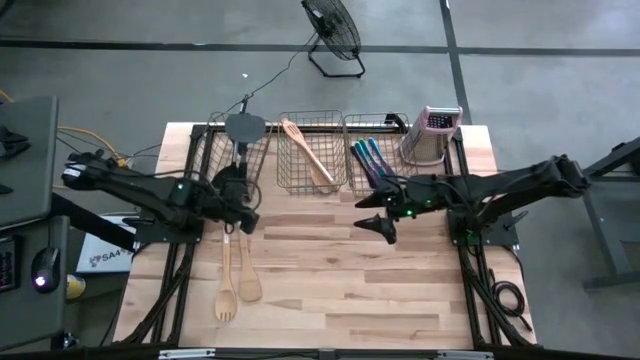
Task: Pick & Place Kitchen Items
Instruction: Put the brown serving spoon into the middle wire basket
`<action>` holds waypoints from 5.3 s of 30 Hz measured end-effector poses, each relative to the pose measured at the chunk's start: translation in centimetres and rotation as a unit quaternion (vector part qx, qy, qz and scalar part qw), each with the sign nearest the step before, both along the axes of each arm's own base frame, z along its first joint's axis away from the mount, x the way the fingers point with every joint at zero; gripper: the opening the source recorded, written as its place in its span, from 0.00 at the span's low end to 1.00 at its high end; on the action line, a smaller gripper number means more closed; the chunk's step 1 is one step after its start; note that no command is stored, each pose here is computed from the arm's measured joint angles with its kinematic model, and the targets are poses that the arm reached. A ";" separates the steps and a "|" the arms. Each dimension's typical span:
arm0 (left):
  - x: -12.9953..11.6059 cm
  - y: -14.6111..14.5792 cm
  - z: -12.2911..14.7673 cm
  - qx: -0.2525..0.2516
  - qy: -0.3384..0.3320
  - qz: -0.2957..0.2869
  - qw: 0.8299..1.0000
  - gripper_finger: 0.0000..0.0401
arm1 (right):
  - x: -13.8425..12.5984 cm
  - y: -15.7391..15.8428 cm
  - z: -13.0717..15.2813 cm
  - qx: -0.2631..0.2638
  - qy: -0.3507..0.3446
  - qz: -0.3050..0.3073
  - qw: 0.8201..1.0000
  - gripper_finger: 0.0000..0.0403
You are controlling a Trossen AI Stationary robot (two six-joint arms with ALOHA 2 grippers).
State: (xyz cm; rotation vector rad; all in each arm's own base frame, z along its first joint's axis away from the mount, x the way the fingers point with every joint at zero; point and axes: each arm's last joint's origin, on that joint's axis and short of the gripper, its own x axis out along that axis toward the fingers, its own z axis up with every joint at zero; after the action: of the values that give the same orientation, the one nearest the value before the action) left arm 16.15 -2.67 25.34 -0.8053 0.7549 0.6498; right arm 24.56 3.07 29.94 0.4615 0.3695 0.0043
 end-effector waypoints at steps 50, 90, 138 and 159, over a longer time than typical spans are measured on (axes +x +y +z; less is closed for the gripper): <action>-0.6 -9.8 -8.7 -0.276 0.253 0.231 0.898 0.65 | -7.1 1.0 -0.5 -0.024 -0.042 0.091 0.995 0.71; 0.1 -11.9 -11.1 -0.265 0.265 0.222 0.900 0.21 | -7.1 1.0 -0.5 -0.031 -0.044 0.094 0.994 0.71; 6.2 -14.9 2.2 -0.043 -0.049 -0.014 0.998 0.20 | -7.1 1.0 -0.4 0.048 -0.034 0.065 0.996 0.71; 12.1 -7.1 5.9 0.041 -0.076 -0.024 0.996 0.20 | -7.0 0.7 -0.4 0.026 -0.038 0.023 0.999 0.71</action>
State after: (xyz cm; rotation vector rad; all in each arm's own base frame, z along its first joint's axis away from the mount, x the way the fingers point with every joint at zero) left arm 28.24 -9.73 31.21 -0.7507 0.6046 0.5659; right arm 17.52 3.75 29.51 0.5024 0.3064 0.0759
